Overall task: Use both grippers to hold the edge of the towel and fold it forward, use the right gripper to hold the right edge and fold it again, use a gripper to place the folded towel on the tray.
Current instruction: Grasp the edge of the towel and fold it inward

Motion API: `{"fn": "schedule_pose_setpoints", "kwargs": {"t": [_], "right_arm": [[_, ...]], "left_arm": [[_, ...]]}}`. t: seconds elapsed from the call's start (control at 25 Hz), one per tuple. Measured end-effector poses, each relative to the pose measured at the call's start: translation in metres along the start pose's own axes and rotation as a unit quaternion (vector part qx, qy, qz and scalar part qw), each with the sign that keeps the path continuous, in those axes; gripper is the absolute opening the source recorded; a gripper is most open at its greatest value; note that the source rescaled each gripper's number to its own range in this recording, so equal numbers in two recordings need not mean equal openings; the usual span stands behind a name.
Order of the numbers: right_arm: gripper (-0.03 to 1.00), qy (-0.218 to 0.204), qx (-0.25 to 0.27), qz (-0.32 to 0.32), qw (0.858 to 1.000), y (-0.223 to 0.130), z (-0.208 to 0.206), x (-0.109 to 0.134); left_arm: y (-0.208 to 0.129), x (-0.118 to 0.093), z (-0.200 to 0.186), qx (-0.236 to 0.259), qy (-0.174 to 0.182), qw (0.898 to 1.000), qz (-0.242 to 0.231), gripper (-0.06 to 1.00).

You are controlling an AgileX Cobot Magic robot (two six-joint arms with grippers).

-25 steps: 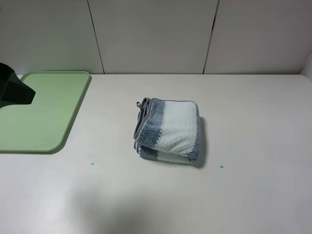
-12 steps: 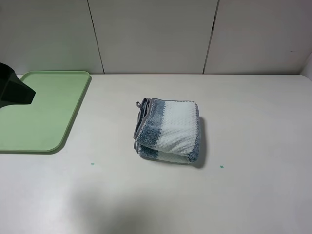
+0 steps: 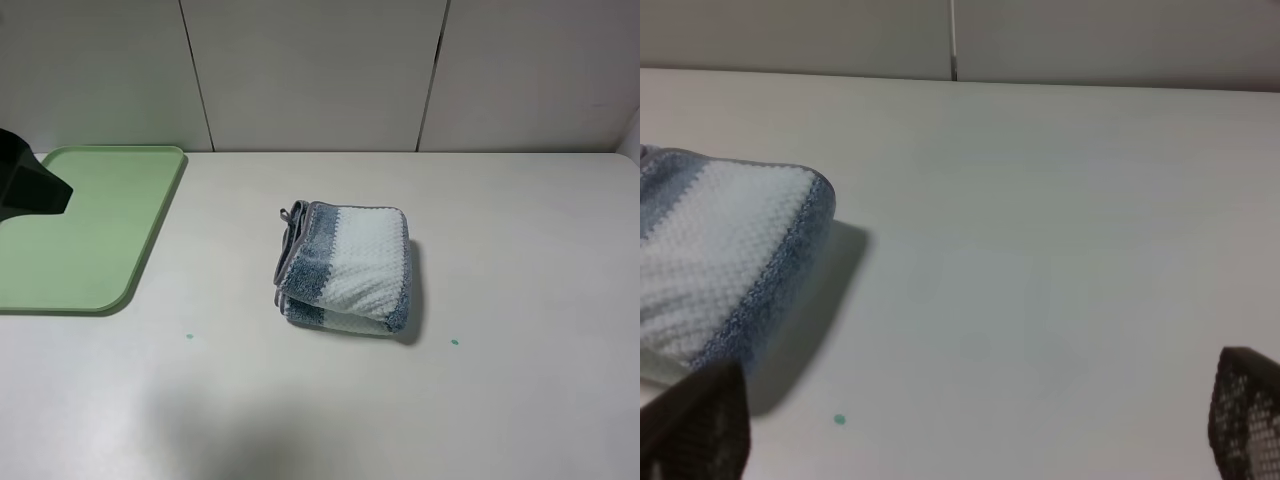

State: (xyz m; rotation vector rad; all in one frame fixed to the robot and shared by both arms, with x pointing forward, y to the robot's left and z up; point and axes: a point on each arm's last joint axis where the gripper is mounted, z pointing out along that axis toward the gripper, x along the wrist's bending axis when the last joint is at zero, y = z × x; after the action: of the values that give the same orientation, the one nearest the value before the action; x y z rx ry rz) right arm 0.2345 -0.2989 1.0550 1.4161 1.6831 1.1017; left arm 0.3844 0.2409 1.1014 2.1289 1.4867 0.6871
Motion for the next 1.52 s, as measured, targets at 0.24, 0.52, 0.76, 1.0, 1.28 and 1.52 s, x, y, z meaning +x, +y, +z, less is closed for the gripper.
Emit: {"fn": "schedule_pose_setpoints", "kwargs": {"t": [0.24, 0.52, 0.76, 1.0, 1.28, 1.52], "right_arm": [[1.0, 0.0, 0.0, 0.0, 1.0, 0.0, 0.0, 0.0], [1.0, 0.0, 0.0, 0.0, 1.0, 0.0, 0.0, 0.0], [1.0, 0.0, 0.0, 0.0, 1.0, 0.0, 0.0, 0.0], [1.0, 0.0, 0.0, 0.0, 1.0, 0.0, 0.0, 0.0], [1.0, 0.0, 0.0, 0.0, 1.0, 0.0, 0.0, 0.0], [1.0, 0.0, 0.0, 0.0, 1.0, 0.0, 0.0, 0.0]], "left_arm": [[0.001, -0.001, 0.003, 0.002, 0.001, 1.0, 0.003, 1.0], [0.004, -0.014, 0.019, 0.041, -0.041, 0.998, -0.038, 1.0], [0.017, -0.034, 0.051, 0.056, -0.09, 0.988, -0.115, 1.0], [0.028, -0.052, 0.097, 0.068, -0.108, 0.981, -0.142, 1.0], [0.033, -0.074, 0.152, 0.072, -0.146, 0.971, -0.175, 1.0], [0.027, -0.087, 0.191, 0.082, -0.158, 0.967, -0.181, 1.0]]}}
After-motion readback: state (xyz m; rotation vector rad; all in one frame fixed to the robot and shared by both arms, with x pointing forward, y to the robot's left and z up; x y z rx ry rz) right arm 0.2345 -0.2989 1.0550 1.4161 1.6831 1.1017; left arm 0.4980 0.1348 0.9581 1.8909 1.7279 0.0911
